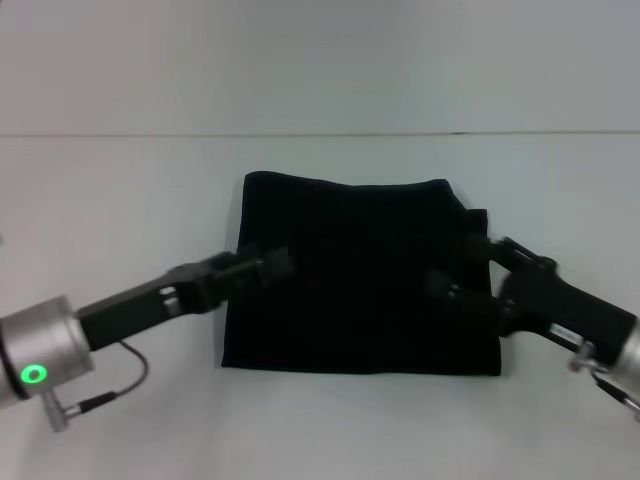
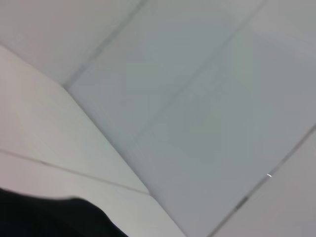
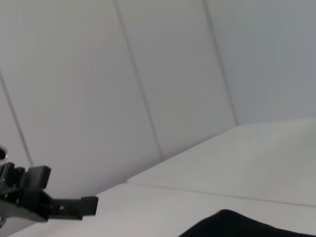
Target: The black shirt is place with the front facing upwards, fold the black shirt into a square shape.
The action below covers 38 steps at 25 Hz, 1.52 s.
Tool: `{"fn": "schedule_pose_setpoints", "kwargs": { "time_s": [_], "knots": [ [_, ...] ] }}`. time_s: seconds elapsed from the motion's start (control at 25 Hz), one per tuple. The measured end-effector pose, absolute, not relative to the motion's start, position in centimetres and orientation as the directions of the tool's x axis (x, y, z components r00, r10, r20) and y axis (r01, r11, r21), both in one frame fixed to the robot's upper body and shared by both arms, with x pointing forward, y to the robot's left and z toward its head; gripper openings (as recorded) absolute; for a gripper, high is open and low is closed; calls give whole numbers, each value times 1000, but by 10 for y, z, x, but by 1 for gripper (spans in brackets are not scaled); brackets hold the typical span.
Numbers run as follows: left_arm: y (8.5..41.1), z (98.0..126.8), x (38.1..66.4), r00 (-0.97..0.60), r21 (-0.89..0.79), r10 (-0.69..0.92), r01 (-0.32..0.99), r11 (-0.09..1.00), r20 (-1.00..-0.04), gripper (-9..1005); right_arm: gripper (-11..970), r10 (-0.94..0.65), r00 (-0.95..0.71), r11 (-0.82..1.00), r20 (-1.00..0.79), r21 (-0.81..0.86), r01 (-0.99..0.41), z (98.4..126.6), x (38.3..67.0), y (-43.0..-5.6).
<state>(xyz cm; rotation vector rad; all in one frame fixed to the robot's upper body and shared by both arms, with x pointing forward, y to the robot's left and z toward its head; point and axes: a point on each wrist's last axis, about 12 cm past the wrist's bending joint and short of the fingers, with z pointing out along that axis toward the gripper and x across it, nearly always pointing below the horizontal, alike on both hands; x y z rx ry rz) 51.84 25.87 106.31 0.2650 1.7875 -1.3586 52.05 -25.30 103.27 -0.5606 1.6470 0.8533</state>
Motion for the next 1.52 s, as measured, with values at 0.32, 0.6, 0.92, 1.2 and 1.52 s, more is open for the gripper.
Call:
{"fn": "schedule_pose_setpoints", "kwargs": {
  "time_s": [0.32, 0.6, 0.92, 1.2, 1.52],
  "knots": [
    [281, 1060, 510, -585, -687, -362, 585, 431, -726, 949, 945, -47, -300, 597, -953, 214, -773, 1029, 544, -224],
    [281, 1059, 510, -582, -686, -365, 581, 438, -727, 949, 945, -57, -364, 646, -930, 243, -723, 1012, 530, -235],
    [280, 1060, 513, -578, -680, -361, 586, 440, -732, 949, 945, -34, -409, 693, -912, 273, -667, 1000, 516, -250],
    [282, 1060, 514, -579, -682, -363, 575, 452, -730, 949, 945, -25, -413, 703, -910, 278, -654, 1000, 515, -252],
    [296, 1064, 518, -649, -750, -386, 499, 434, -656, 950, 945, -4, -321, 638, -947, 244, -730, 1013, 501, -263]
  ]
}}
